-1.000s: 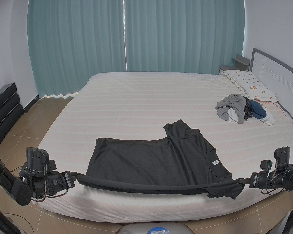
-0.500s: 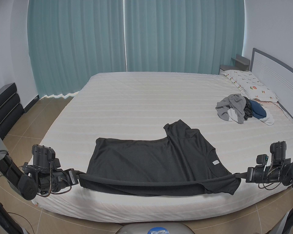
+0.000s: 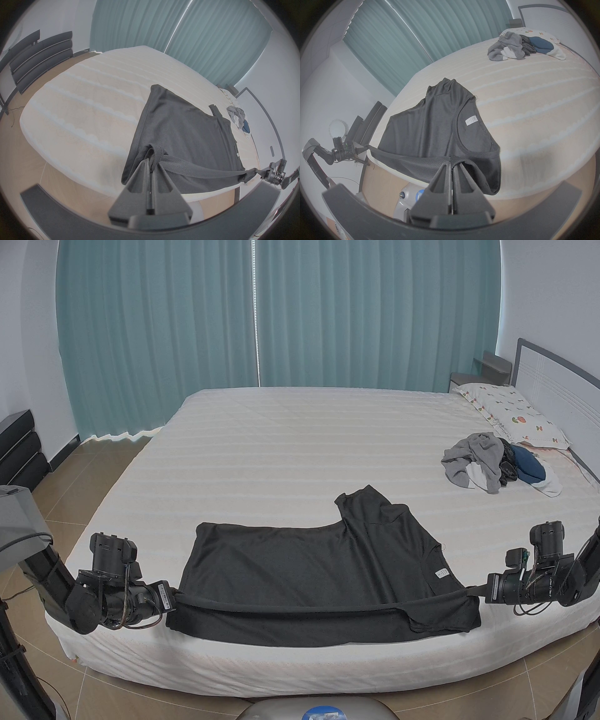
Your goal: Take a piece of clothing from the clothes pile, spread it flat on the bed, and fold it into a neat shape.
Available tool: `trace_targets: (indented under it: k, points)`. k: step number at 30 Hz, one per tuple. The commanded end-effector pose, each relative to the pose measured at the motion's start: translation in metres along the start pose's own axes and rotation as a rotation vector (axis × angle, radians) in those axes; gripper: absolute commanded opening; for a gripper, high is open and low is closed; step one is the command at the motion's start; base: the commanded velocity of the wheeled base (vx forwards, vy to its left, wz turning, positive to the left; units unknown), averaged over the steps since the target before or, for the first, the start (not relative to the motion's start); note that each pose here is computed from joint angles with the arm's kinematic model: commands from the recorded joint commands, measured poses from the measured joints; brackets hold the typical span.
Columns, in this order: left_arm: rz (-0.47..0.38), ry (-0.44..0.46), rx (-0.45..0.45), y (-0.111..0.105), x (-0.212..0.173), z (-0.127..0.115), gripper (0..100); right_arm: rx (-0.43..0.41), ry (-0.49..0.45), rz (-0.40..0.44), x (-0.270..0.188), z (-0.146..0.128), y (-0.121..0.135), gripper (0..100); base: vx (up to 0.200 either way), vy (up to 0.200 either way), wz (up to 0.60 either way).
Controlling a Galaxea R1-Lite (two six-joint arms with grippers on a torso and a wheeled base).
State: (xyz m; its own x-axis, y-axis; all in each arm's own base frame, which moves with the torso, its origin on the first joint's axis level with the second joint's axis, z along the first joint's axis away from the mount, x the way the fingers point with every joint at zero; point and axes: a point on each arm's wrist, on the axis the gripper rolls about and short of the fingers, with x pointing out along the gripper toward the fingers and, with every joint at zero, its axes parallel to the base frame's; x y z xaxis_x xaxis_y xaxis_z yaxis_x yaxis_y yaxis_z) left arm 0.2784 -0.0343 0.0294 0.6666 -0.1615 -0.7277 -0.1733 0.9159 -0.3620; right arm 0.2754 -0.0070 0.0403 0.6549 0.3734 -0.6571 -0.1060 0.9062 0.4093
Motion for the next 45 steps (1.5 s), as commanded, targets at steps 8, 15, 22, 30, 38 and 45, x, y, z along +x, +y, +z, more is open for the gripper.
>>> trace_targets:
  k: [8,15,22,30,38,45]
  points:
    - [0.011,0.031,-0.030,0.001,0.027,0.000,0,0.086,0.042,0.001,0.028,0.002,-0.008,0,0.000,0.000,0.00]
    - [0.003,0.015,-0.060,-0.003,0.031,0.005,0,0.097,0.063,-0.005,0.035,-0.002,-0.012,0,0.000,0.000,0.00]
    - [0.001,0.016,-0.071,-0.001,0.031,0.006,100,0.105,0.045,0.003,0.034,0.000,-0.011,100,0.000,0.000,0.00]
    - [-0.020,-0.025,-0.122,-0.004,0.017,0.014,100,0.206,-0.029,0.028,0.020,-0.001,-0.005,100,0.000,0.000,0.00]
    - [-0.071,-0.043,-0.197,-0.006,-0.017,0.010,100,0.298,-0.081,0.046,-0.011,-0.011,0.008,100,0.000,0.000,0.00]
    - [-0.087,-0.006,-0.262,-0.010,-0.025,-0.002,100,0.400,-0.077,0.062,-0.031,-0.024,0.018,100,0.000,-0.114,0.00]
